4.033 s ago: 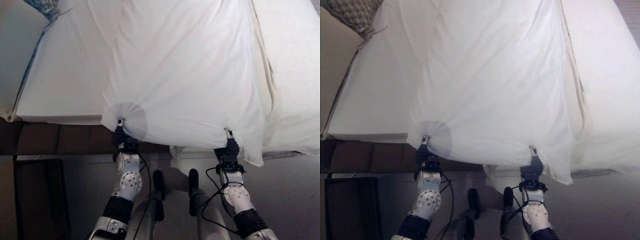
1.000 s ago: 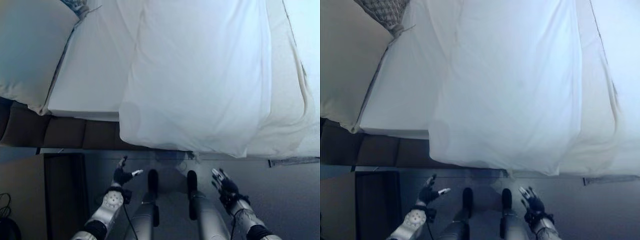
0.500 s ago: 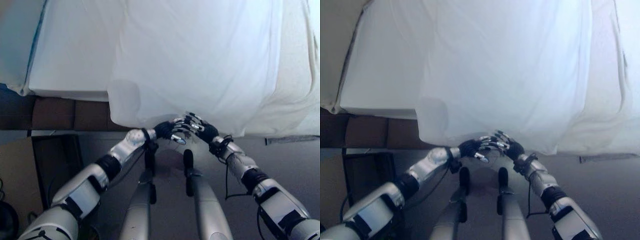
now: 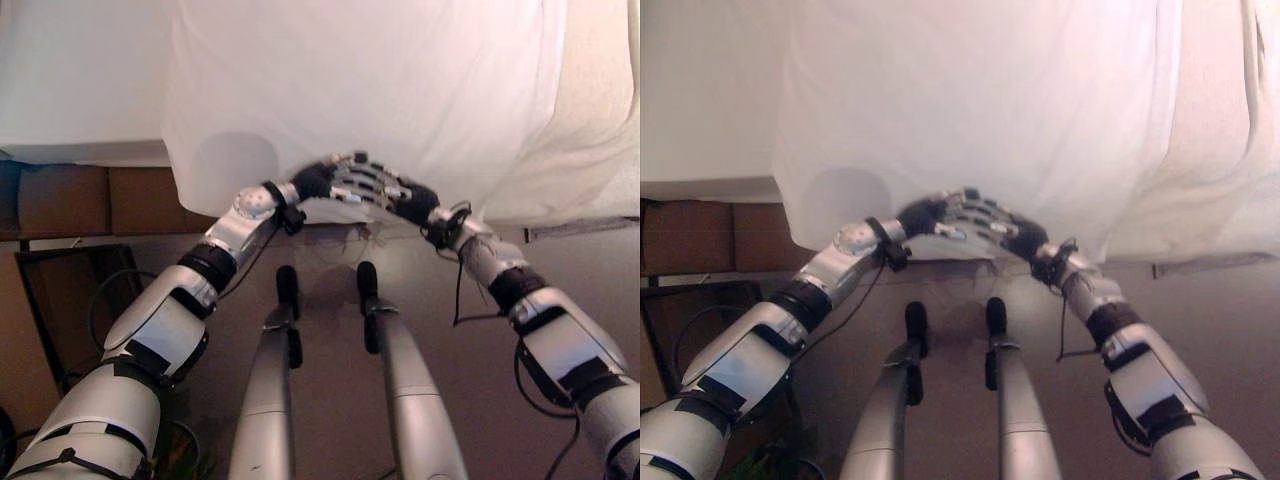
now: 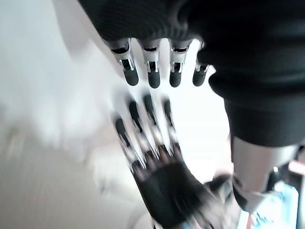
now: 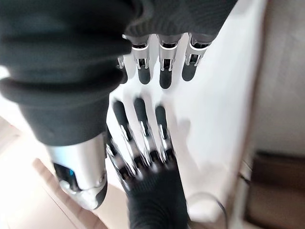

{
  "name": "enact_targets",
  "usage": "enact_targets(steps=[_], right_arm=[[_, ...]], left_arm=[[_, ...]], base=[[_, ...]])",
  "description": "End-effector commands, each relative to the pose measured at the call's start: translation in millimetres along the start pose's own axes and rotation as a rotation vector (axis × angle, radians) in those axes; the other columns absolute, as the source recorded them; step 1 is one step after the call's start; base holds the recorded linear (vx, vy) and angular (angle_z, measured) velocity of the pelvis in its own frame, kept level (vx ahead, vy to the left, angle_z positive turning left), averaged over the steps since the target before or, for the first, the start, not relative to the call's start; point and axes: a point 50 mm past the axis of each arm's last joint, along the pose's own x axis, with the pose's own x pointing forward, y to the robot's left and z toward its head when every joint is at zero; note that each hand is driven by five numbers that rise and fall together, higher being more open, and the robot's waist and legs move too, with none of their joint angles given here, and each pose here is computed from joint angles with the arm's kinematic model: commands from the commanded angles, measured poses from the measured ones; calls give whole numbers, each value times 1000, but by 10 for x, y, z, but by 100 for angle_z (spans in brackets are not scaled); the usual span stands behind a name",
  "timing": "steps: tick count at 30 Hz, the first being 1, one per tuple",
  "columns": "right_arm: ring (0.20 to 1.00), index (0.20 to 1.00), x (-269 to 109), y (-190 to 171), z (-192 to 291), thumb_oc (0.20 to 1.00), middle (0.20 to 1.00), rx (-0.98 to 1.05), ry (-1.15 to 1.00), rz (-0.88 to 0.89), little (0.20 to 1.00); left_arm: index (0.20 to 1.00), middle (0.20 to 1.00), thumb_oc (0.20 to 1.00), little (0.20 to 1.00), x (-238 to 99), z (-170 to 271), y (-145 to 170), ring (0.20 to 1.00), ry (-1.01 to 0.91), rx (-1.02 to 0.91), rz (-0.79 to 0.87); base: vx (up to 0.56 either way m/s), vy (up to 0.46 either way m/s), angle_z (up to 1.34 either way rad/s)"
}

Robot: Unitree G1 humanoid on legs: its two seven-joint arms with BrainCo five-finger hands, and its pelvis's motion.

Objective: Make the bed

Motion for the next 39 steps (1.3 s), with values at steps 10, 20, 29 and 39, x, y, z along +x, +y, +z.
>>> enact_targets(steps=[10, 20, 29, 39], right_arm=[[1000, 1000, 182, -71, 899, 1000, 1000, -311, -172, -305, 1000], [1000, 1000, -200, -548, 1165, 1000, 1000, -165, -274, -707, 1000], [1000, 1000, -932, -1165, 723, 1000, 1000, -71, -154, -1061, 1000], [1000, 1000, -2066, -1470, -635, 1000, 1000, 170, 116, -1380, 1000]], left_arm=[[1000, 1000, 1000, 1000, -114, 495, 870, 1000, -112, 119, 633], [1000, 1000, 1000, 1000, -405, 392, 1182, 1000, -29, 193, 811], [1000, 1000, 1000, 1000, -986, -299, 1270, 1000, 186, 219, 994], [1000, 1000, 1000, 1000, -1989, -1550, 742, 1000, 542, -191, 1185]], base=[[-3, -14, -2], [-1, -5, 0], [0, -47, 3], [17, -42, 8]])
